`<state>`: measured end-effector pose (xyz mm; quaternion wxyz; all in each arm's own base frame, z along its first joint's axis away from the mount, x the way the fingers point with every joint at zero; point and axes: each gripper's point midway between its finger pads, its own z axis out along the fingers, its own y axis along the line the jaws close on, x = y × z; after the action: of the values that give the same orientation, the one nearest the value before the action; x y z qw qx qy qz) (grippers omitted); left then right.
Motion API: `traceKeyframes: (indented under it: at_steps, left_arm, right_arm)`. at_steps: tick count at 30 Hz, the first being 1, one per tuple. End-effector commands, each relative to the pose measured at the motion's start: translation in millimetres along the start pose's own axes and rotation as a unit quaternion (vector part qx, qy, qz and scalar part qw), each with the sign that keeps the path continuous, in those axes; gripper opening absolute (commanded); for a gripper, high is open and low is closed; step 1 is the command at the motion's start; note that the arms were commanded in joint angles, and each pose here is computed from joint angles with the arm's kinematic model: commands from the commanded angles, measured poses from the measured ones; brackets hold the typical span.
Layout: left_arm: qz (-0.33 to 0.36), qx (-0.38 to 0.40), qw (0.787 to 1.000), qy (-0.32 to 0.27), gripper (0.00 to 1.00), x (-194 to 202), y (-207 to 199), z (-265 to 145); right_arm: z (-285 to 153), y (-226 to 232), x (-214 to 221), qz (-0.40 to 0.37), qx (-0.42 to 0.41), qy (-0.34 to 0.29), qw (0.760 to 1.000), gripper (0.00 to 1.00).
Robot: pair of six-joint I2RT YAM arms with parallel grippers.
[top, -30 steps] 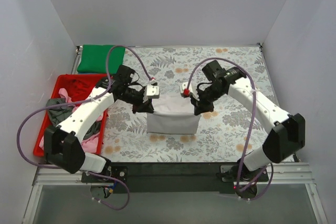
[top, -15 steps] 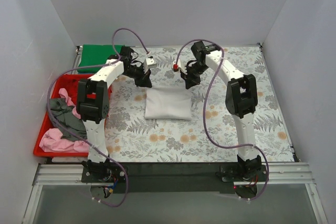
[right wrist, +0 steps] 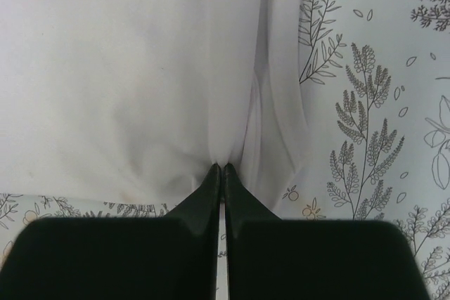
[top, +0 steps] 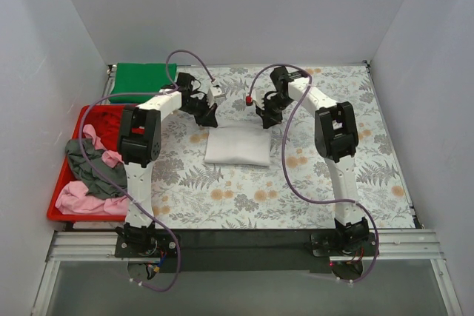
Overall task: Fold and stack the t-shirts
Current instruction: Fold the tshirt
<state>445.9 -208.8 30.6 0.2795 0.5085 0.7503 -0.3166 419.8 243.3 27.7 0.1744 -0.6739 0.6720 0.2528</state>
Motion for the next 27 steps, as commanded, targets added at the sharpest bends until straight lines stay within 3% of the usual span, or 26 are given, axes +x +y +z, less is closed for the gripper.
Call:
traceKeyframes:
  at_steps: [1,6,13,14,16,18,19,20,21,23,27]
  left_arm:
    - [0.014,0.01,1.0,-0.001,0.0,-9.6,-28.7,-9.3]
    - [-0.005,0.03,1.0,0.0,0.0,-6.9,-55.0,-21.2]
    - [-0.025,0.006,1.0,-0.018,0.0,-16.9,-18.6,-34.1]
    - [-0.032,0.006,0.999,-0.019,0.01,-17.3,-16.0,-33.1]
    - [-0.043,-0.002,0.999,-0.019,0.19,-17.9,-8.8,-31.1]
    - [-0.06,-0.027,0.997,-0.039,0.26,-29.9,2.7,-38.1]
    - [-0.086,-0.038,0.994,-0.051,0.31,-34.6,6.7,-42.2]
    - [-0.111,-0.055,0.989,-0.074,0.33,-47.3,10.4,-59.0]
    - [-0.12,-0.063,0.986,-0.099,0.36,-55.6,14.2,-67.6]
    - [-0.155,-0.086,0.973,-0.148,0.38,-67.0,20.2,-96.7]
    - [-0.221,-0.021,0.953,-0.206,0.43,-99.2,-42.2,-118.8]
  right_arm:
    - [-2.6,14.8,6.5,0.018,-0.002,0.007,1.0,0.01]
    - [-26.0,31.8,-10.4,0.012,0.005,-0.012,1.0,0.01]
    - [-32.6,24.2,-19.4,0.034,0.017,-0.023,0.999,0.01]
    - [-34.3,18.5,-23.6,0.037,0.023,-0.027,0.999,0.08]
    - [-33.3,10.8,-21.1,0.057,0.035,-0.018,0.998,0.24]
    - [-38.3,-4.5,-25.1,0.102,0.066,-0.021,0.992,0.35]
    - [-47.5,-14.1,-23.0,0.121,0.09,-0.021,0.988,0.44]
    - [-60.9,-22.5,-31.5,0.15,0.116,-0.039,0.981,0.63]
    - [-76.3,-30.9,-40.2,0.159,0.138,-0.055,0.976,0.69]
    - [-114.2,-39.8,-55.7,0.184,0.171,-0.102,0.963,0.71]
    - [-141.0,2.7,-93.2,0.273,0.103,-0.21,0.933,0.71]
